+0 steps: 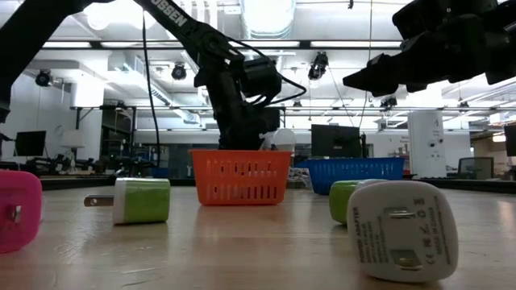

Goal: Pick & Place Office items
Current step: Put the top pink white charger adapter into the orange bin

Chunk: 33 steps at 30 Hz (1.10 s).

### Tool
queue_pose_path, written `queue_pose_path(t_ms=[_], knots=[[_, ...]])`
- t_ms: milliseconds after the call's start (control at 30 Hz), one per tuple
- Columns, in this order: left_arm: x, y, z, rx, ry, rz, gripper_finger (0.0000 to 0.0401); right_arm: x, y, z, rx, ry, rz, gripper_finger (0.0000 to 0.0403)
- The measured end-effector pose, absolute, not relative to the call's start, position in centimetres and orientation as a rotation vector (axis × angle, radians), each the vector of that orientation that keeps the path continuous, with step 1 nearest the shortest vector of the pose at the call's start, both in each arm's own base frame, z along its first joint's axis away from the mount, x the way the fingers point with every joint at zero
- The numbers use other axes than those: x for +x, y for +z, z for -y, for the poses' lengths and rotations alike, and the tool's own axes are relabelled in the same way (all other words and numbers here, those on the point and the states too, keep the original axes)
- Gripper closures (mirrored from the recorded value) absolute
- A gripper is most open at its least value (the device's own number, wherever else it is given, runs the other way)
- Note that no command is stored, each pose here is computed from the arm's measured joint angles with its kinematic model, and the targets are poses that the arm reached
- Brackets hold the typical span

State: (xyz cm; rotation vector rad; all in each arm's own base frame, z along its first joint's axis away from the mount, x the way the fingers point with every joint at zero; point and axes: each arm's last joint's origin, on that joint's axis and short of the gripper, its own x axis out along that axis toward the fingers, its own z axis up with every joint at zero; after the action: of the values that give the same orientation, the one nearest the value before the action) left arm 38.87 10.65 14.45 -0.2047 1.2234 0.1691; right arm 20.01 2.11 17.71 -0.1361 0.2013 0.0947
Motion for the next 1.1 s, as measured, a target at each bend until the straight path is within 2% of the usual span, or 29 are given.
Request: queue_pose_path(t_ms=[167, 400, 800, 1100], knots=[[38.8, 14.4, -10.9, -0.179, 0.185, -1.231, 0.0198, 20.0, 17.7, -2.1, -0.136, 0.095, -0.201, 0.0161], [38.7, 14.4, -11.2, -0.153, 0.207, -1.233, 0.0290, 20.0, 17.7, -2.1, -0.136, 0.095, -0.201, 0.0161], [38.6, 14.5, -11.3, -0.127, 0.190, -1.235, 0.0292, 20.0, 17.7, -2.1, -0.136, 0.095, -0.202, 0.0161], [38.0, 14.4, -12.4, -0.125, 0.256, -1.266, 0.0292, 20.0, 17.7, -2.1, -0.133, 0.095, -0.207, 0.0161]])
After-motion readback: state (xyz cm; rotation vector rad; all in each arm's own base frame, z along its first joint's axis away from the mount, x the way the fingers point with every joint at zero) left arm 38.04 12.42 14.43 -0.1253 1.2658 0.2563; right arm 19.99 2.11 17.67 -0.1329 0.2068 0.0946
